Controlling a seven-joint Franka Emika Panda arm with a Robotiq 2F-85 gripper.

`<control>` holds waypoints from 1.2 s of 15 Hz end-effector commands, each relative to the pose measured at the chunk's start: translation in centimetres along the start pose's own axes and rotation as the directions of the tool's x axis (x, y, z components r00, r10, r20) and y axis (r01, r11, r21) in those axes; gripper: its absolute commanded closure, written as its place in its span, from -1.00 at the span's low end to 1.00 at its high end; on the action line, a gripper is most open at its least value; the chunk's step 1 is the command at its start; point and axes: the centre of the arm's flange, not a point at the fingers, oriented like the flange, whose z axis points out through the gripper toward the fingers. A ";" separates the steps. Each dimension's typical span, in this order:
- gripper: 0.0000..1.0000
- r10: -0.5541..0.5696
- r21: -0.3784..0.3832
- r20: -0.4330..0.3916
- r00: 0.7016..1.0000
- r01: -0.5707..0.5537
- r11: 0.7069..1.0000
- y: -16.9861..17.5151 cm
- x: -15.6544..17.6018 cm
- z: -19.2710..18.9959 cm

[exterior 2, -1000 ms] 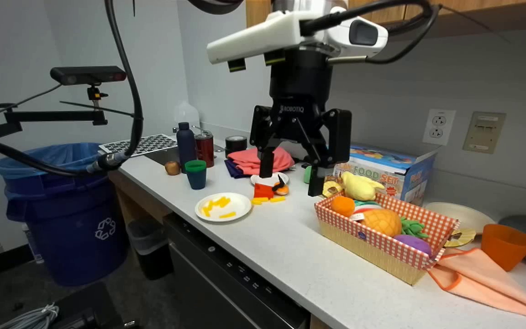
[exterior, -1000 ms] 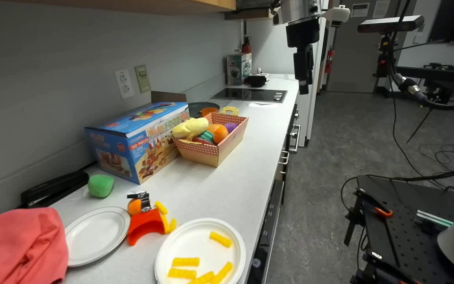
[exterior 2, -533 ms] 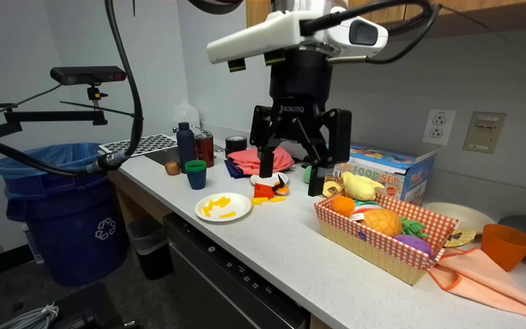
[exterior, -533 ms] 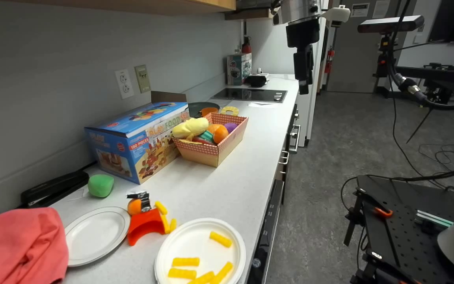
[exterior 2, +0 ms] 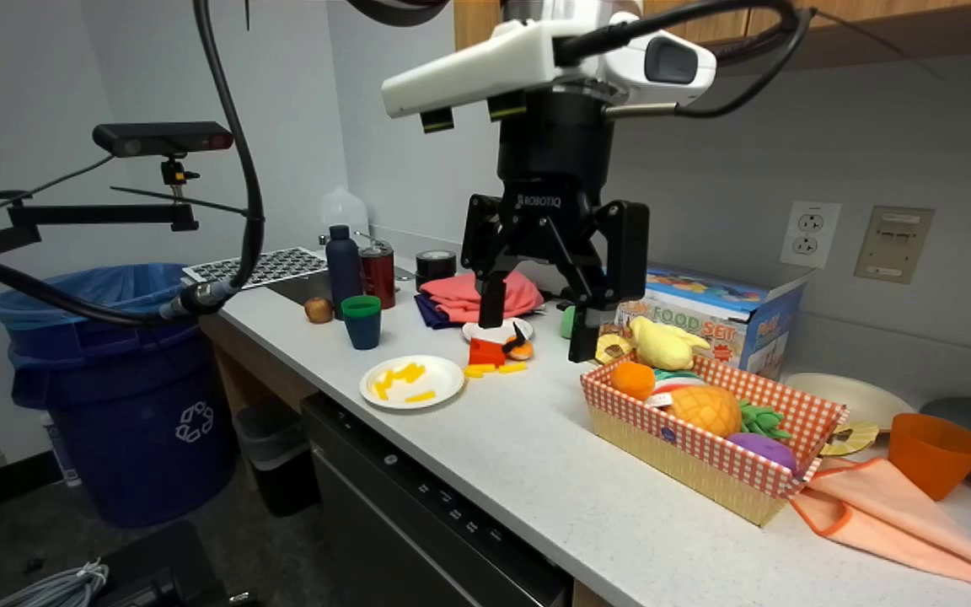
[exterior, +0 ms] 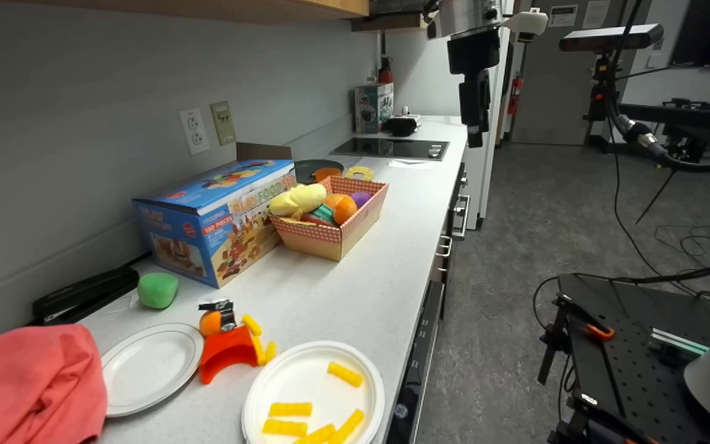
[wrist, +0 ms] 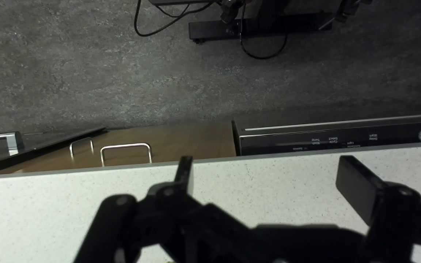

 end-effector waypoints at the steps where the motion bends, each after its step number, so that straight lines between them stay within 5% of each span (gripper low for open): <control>1: -1.00 0.000 0.000 0.000 1.000 0.000 1.000 0.0 0.0 0.0; 7: -1.00 0.010 0.011 -0.011 1.000 -0.010 1.000 0.0 -0.1 -0.4; 15: -1.00 0.090 -0.024 -0.228 0.970 -0.098 0.995 -1.9 -1.1 -7.1; 18: -1.00 0.062 -0.022 -0.190 0.980 -0.068 0.997 -1.3 -1.1 -6.2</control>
